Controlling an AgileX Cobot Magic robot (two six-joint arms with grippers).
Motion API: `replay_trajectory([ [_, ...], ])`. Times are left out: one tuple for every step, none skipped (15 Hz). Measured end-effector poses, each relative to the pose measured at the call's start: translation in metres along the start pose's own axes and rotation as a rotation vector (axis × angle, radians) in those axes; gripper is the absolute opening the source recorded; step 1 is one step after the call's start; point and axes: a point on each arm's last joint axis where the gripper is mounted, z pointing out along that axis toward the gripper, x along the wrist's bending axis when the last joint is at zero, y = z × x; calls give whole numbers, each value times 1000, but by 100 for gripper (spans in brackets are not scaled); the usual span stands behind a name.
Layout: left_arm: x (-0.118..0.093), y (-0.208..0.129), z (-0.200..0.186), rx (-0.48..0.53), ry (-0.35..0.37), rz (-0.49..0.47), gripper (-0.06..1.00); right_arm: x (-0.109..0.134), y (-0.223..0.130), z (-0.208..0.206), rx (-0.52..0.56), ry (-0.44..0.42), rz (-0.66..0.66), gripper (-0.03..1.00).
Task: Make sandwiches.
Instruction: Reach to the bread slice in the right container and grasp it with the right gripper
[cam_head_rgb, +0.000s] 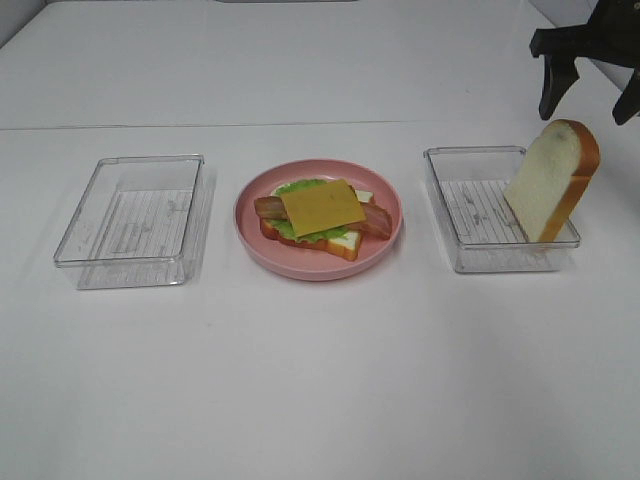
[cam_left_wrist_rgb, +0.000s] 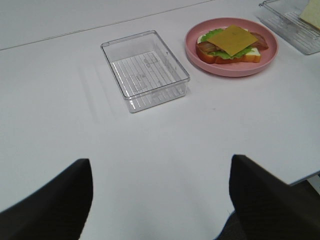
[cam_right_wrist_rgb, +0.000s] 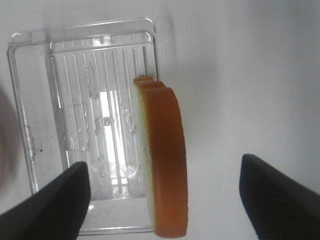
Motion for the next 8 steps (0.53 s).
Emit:
replay_trajectory([
  [0,0,0,0,0,0,72,0,0,0,0,0,0,77],
  [0,0,0,-1,0,0,72,0,2,18,40,-2,0,77],
  [0,0,0,-1,0,0,72,0,3,25,56,-2,0,77],
  [0,0,0,-1,0,0,72,0,3,33,72,-3,0,77],
  [0,0,0,-1,0,0,72,0,3,39,85,-3,-1,75],
  [0,0,0,-1,0,0,72,0,3,43,95,-4,-1,74],
  [0,0,0,-1,0,0,72,0,3,44,97,-4,-1,67],
  [0,0,0,-1,0,0,72,0,3,44,98,-4,-1,57],
])
